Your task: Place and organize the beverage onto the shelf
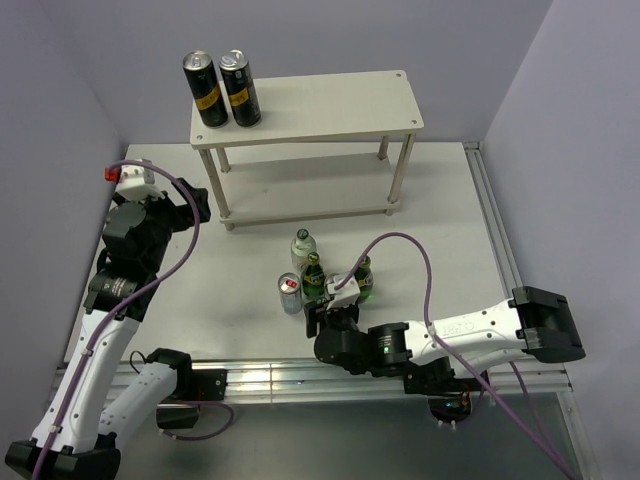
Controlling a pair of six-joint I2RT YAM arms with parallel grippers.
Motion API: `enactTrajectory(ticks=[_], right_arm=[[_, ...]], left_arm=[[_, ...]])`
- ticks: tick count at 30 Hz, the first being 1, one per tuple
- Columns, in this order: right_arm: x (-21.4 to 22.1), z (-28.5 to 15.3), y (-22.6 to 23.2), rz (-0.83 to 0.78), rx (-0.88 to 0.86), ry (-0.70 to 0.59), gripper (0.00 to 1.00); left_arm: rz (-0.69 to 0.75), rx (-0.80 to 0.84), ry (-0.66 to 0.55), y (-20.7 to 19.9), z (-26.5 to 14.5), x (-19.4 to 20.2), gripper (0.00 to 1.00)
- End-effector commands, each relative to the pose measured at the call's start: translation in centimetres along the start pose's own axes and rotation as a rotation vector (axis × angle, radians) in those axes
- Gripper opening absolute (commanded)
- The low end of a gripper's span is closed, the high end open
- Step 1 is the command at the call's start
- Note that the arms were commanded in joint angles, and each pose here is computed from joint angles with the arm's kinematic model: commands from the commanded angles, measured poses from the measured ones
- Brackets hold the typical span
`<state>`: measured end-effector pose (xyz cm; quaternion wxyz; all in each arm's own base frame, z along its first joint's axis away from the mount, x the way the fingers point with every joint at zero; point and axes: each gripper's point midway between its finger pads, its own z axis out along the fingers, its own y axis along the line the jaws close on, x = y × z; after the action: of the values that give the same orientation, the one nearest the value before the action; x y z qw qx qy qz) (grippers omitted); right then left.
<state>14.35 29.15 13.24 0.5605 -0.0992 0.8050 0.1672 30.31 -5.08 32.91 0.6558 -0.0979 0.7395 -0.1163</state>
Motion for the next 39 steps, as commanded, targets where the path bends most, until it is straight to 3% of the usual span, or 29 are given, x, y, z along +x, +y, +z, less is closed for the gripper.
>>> enactTrajectory(ticks=[1, 18, 23, 30, 31, 32, 33, 35, 39], right_arm=[[-1.1, 0.4, -0.1, 0.066, 0.044, -0.061, 0.71], [-3.3, 1.1, 0.1, 0.069, 0.117, -0.155, 0.69], [-3.8, 1.2, 0.1, 0.061, 0.129, -0.168, 0.61], [-3.4, 1.5, 0.0, 0.051, 0.140, -0.156, 0.39], [-3.2, 1.6, -0.1, 0.056, 0.144, -0.153, 0.31], [-3.0, 1.6, -0.1, 0.050, 0.148, -0.145, 0.15], [-3.0, 1.6, -0.1, 0.050, 0.148, -0.145, 0.15], [-3.0, 1.6, 0.0, 0.043, 0.152, -0.138, 0.00], [-4.1, 1.3, 0.6, 0.043, 0.137, -0.132, 0.00]], left_arm=[[0.018, 0.021, -0.028, -0.3, -0.3, -0.8, 0.99], [0.017, 0.031, -0.031, -0.5, -0.4, -1.0, 0.99], [0.019, 0.032, -0.029, -0.5, -0.4, -0.9, 0.99], [0.018, 0.030, -0.033, -0.5, -0.5, -1.0, 0.99], [0.020, 0.030, -0.033, -0.5, -0.5, -1.1, 0.99], [0.019, 0.032, -0.034, -0.5, -0.5, -1.1, 0.99], [0.019, 0.032, -0.034, -0.5, -0.5, -1.1, 0.99], [0.020, 0.031, -0.033, -0.5, -0.5, -1.0, 0.99], [0.021, 0.029, -0.037, -0.5, -0.6, -1.1, 0.99]])
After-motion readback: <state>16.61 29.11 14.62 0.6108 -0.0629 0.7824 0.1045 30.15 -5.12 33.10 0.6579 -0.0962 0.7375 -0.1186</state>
